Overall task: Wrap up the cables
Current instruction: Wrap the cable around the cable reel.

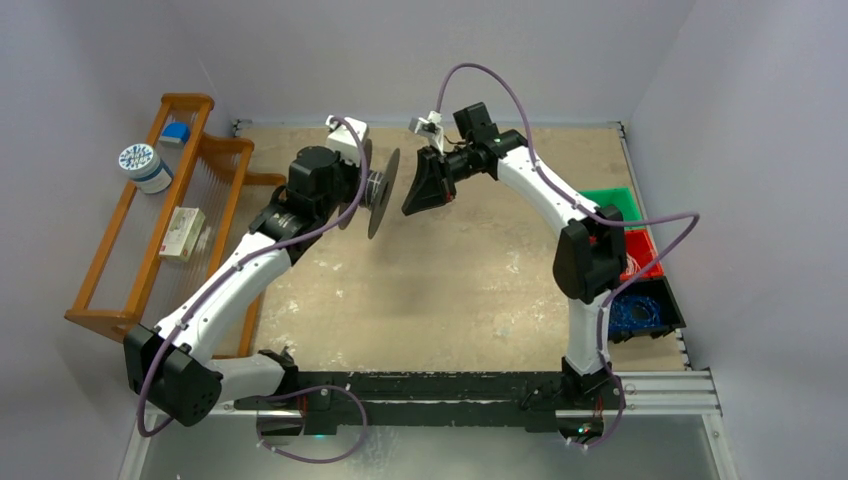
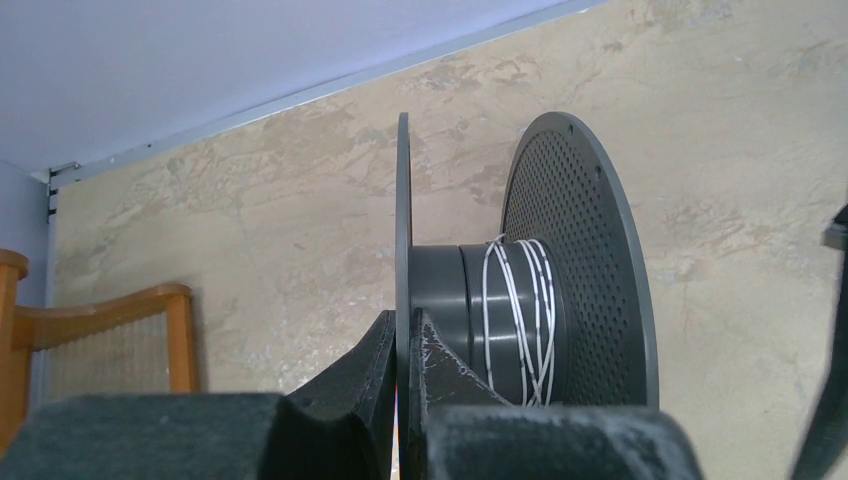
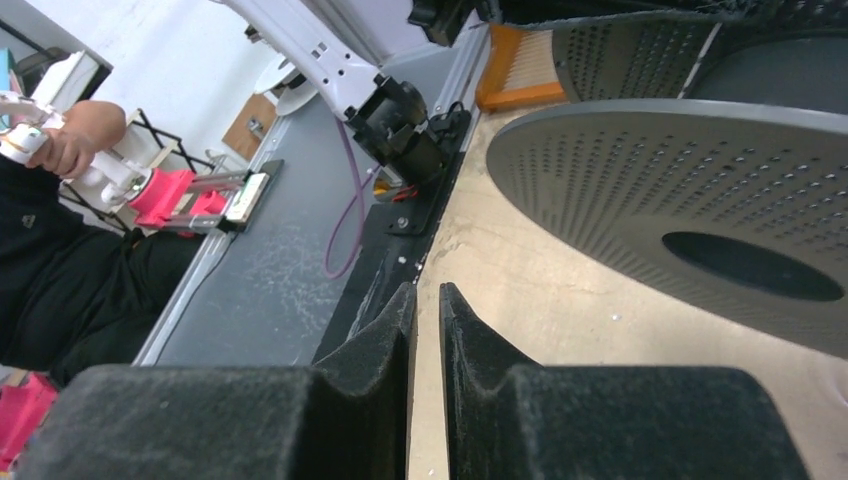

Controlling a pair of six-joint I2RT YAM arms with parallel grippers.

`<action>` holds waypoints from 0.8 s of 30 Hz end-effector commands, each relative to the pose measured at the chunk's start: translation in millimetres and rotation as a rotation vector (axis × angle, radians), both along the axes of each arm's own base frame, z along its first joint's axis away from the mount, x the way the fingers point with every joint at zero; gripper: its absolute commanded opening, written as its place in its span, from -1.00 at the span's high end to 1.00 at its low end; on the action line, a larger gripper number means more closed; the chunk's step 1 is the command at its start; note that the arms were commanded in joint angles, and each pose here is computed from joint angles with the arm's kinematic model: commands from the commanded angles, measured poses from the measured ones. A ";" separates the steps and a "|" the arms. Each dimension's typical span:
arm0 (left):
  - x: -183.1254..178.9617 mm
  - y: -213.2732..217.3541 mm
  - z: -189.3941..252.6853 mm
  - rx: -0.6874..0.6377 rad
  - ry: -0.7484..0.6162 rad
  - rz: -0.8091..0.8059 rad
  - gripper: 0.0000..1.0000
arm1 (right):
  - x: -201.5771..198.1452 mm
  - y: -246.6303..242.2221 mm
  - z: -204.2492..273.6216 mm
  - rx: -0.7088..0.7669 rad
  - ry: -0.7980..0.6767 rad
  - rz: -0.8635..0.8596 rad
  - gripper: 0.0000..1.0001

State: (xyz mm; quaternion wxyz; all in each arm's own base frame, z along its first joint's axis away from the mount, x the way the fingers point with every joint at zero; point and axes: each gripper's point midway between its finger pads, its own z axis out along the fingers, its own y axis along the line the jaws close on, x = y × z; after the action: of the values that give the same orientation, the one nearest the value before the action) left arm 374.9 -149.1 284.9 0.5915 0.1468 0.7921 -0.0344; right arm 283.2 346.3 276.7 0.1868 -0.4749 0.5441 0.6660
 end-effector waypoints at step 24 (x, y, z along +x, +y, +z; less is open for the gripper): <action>-29.0 -20.6 207.7 -0.318 -0.277 -0.215 1.00 | 30.4 -16.4 1.5 -0.013 -0.672 -0.298 0.23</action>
State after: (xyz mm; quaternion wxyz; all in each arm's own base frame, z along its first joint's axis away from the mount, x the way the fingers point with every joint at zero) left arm 360.0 -161.3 439.6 0.6684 0.1388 0.7182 -0.1346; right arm 300.4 323.7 247.4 0.3487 -0.5617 0.5848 0.4700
